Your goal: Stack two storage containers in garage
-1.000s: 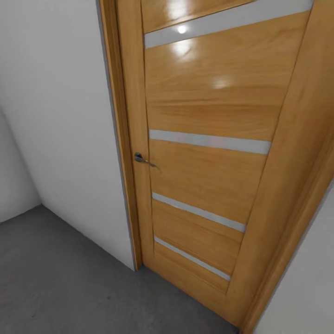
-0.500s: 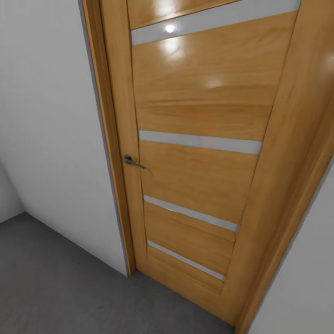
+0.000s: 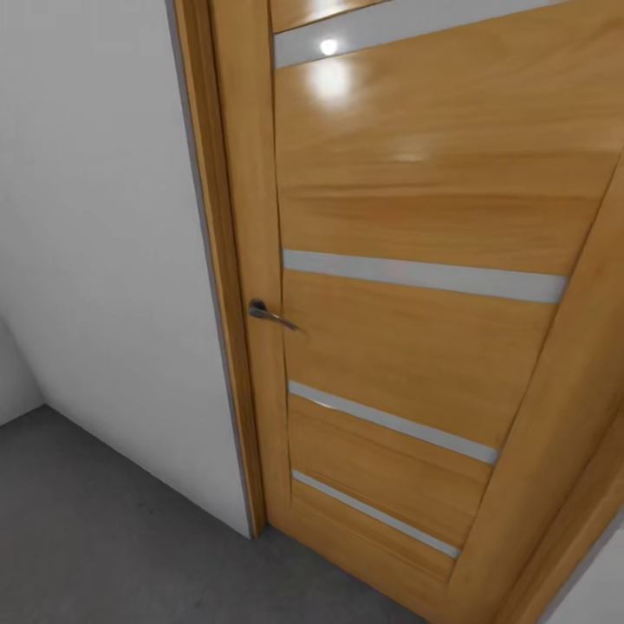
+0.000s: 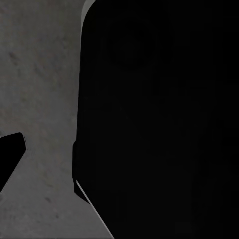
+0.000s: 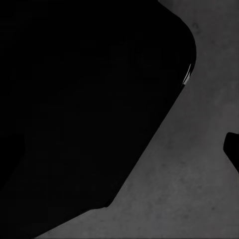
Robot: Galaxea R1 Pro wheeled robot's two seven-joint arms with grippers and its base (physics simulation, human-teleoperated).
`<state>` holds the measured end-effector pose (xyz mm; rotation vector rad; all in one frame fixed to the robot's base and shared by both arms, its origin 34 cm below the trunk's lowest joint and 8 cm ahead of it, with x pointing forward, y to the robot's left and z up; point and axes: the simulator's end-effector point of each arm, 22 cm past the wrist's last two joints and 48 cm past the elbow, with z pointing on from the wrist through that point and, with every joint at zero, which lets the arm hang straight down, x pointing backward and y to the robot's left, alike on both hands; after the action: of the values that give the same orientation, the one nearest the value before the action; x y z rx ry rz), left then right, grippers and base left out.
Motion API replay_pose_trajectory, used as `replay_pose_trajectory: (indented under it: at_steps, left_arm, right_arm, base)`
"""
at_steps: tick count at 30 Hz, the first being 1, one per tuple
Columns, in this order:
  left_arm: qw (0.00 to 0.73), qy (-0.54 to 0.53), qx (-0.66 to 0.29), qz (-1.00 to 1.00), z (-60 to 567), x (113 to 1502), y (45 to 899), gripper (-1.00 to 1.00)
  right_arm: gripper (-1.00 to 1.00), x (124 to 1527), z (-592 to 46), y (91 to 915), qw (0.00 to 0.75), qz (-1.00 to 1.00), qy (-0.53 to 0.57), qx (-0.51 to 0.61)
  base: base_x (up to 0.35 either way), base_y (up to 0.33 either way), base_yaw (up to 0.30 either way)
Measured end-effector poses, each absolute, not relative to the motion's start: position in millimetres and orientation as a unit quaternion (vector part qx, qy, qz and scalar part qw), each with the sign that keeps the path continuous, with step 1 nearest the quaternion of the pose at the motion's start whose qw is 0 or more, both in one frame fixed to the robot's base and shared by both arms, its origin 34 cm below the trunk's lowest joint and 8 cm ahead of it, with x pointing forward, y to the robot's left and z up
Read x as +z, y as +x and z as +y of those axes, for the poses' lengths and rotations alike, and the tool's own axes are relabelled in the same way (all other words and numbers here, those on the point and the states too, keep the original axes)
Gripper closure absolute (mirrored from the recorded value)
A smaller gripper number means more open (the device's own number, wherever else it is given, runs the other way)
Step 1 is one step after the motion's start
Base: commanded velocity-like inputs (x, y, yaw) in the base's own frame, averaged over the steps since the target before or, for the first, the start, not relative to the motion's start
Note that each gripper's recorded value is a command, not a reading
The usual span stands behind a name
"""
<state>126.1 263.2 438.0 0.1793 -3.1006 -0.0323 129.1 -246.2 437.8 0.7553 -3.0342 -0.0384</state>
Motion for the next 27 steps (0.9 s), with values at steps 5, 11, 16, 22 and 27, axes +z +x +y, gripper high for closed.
replay_pose_trajectory:
  at_steps: [5, 11, 16, 22, 27]
  left_arm:
    - [0.018, 0.058, -0.010, -0.998, 263.2, 438.0, 126.1, -1.00]
    - [0.017, 0.058, -0.010, -0.998, 263.2, 437.9, 126.7, -1.00]
    - [0.016, 0.058, -0.010, -0.998, 263.1, 437.8, 128.0, -1.00]
    - [0.013, 0.058, -0.010, -0.998, 263.1, 437.8, 129.8, -1.00]
    - [0.011, 0.058, -0.010, -0.998, 263.1, 437.7, 131.2, -1.00]
  right_arm:
    - [-1.00, 437.8, -246.3, 129.2, 0.007, -0.971, 0.238, -0.012]
    - [-1.00, 437.8, -245.9, 129.5, 0.007, -0.972, 0.236, -0.012]
    - [-1.00, 437.7, -245.9, 130.6, 0.006, -0.972, 0.235, -0.012]
    - [-1.00, 437.7, -245.9, 132.4, 0.004, -0.972, 0.235, -0.011]
    - [-1.00, 437.7, -245.9, 133.8, 0.002, -0.972, 0.235, -0.011]
  base:
    - [0.243, 0.214, 0.000]
    - [0.120, 0.106, -0.067]
    - [0.015, 0.013, -0.184]
    - [0.002, 0.001, -0.205]
    - [0.000, 0.000, -0.207]
